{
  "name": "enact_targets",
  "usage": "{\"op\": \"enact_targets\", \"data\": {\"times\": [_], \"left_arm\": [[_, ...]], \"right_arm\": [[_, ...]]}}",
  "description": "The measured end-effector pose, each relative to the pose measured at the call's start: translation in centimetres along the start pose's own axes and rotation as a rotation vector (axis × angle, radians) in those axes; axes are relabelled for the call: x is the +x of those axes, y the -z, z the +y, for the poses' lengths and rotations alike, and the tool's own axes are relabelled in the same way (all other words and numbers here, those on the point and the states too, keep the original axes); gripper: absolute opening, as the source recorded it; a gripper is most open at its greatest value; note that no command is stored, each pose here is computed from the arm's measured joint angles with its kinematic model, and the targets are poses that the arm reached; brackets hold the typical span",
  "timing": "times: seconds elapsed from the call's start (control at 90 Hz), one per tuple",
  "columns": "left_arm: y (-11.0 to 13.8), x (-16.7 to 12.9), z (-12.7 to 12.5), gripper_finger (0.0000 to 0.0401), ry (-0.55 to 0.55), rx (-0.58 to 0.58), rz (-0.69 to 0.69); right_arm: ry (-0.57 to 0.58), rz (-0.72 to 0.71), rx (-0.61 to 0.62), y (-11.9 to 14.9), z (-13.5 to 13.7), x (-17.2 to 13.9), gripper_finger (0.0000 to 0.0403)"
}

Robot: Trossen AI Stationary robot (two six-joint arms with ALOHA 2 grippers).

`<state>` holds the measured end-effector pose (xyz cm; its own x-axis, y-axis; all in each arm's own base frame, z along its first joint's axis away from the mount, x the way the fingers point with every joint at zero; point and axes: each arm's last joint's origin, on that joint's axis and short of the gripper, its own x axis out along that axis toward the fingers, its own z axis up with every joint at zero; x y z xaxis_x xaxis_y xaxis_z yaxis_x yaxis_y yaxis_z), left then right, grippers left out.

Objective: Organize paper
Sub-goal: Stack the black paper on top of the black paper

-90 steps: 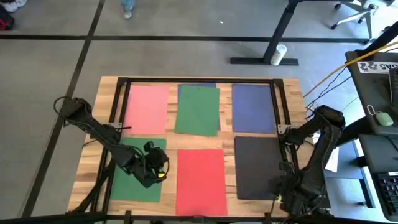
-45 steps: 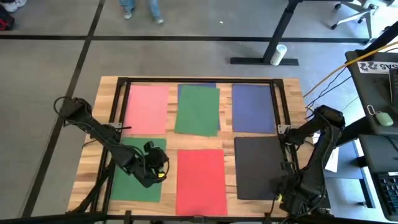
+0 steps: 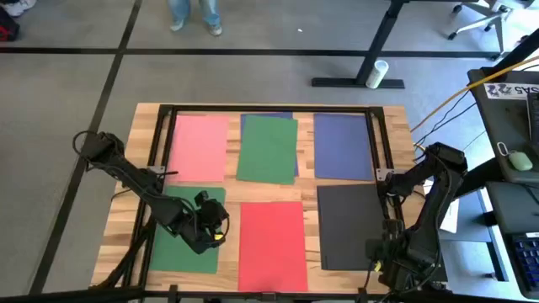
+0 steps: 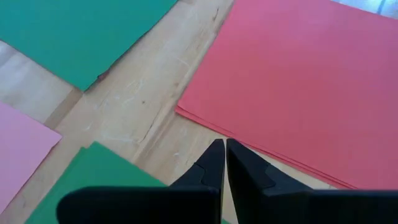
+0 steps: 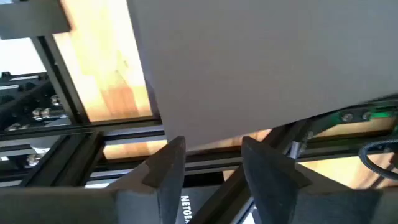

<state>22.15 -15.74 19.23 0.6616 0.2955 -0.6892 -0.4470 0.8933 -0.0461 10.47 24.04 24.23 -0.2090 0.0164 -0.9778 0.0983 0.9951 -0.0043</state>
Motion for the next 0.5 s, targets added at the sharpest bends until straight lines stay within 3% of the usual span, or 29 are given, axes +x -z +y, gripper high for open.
{"op": "enact_targets", "data": {"times": [0.244,0.5], "left_arm": [[0.0,0.0,0.0,0.0,0.0,0.0,0.0],[0.0,0.0,0.0,0.0,0.0,0.0,0.0]], "right_arm": [[-0.034,-0.044,-0.009,-0.5,0.9,0.5,0.014],[-0.048,-0.03,-0.006,-1.1,0.8,3.8,0.0012]]}}
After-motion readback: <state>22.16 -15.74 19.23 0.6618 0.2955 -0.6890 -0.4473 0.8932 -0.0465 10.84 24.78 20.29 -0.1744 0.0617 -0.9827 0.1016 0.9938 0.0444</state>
